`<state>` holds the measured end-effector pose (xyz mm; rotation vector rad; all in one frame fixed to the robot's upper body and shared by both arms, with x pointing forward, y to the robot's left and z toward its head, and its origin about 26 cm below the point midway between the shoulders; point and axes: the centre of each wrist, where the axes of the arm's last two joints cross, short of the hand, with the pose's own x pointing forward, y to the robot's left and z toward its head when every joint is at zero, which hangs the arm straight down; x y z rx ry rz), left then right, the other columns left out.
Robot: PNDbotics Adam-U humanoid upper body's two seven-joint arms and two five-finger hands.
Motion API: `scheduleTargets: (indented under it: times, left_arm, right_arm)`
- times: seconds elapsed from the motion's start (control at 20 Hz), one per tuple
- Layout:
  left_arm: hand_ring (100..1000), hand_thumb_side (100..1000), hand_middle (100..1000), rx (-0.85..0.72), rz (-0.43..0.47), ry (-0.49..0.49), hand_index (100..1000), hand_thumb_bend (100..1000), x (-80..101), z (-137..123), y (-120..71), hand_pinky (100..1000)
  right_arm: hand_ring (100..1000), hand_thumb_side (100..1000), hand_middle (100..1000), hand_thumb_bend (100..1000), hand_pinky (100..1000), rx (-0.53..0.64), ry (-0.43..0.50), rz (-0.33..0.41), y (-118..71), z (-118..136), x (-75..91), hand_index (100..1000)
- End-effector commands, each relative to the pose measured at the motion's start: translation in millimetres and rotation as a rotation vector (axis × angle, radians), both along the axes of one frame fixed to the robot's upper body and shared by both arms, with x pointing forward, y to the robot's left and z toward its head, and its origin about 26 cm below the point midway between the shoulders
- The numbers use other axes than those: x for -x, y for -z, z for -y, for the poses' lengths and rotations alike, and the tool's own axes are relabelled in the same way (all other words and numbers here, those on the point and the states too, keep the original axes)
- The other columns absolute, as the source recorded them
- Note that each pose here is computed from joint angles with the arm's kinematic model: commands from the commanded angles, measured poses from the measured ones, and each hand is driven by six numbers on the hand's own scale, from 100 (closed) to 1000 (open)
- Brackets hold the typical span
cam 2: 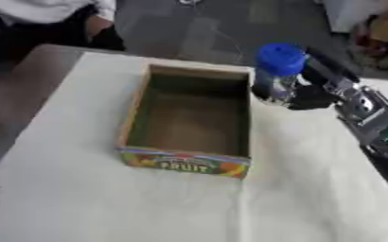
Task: Pick up objects on the table and place them in the box.
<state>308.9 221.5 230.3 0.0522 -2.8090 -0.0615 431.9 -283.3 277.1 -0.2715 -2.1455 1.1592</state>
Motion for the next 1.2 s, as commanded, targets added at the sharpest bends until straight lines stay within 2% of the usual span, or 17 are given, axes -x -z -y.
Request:
scheduleTargets:
  times: [0.05, 0.15, 0.2, 0.25, 0.95, 1.2]
  left_arm:
    - [745, 820, 934, 0.000, 0.036, 0.022, 875, 417, 1.9, 2.9, -9.3, 903]
    - [745, 819, 934, 0.001, 0.047, 0.029, 876, 418, 1.5, 4.4, -12.2, 903]
    - [745, 818, 933, 0.003, 0.052, 0.034, 875, 419, 1.4, 5.3, -13.7, 903]
    - [746, 817, 933, 0.005, 0.056, 0.040, 876, 420, 1.2, 6.0, -14.9, 903]
    - [750, 812, 931, 0.013, 0.122, 0.092, 876, 426, 0.0, 17.0, -33.9, 904]
    - [750, 812, 931, 0.013, 0.140, 0.108, 876, 427, 0.0, 20.1, -39.1, 904]
  right_arm:
    - [100, 569, 156, 142, 100, 0.015, 0.009, 0.069, -16.5, 2.3, 2.6, 428]
    - [100, 572, 157, 144, 100, 0.014, 0.003, 0.072, -16.3, 1.8, 2.6, 430]
    - [100, 611, 159, 100, 100, 0.013, -0.001, 0.073, -16.3, 1.2, 2.7, 430]
    - [100, 572, 158, 149, 100, 0.007, -0.013, 0.071, -16.0, -0.2, 2.8, 431]
    - [100, 576, 162, 175, 100, -0.001, -0.024, 0.104, -23.3, -1.8, 4.1, 440]
    - [100, 581, 204, 208, 100, -0.024, -0.016, 0.126, -27.6, 1.4, 5.7, 450]
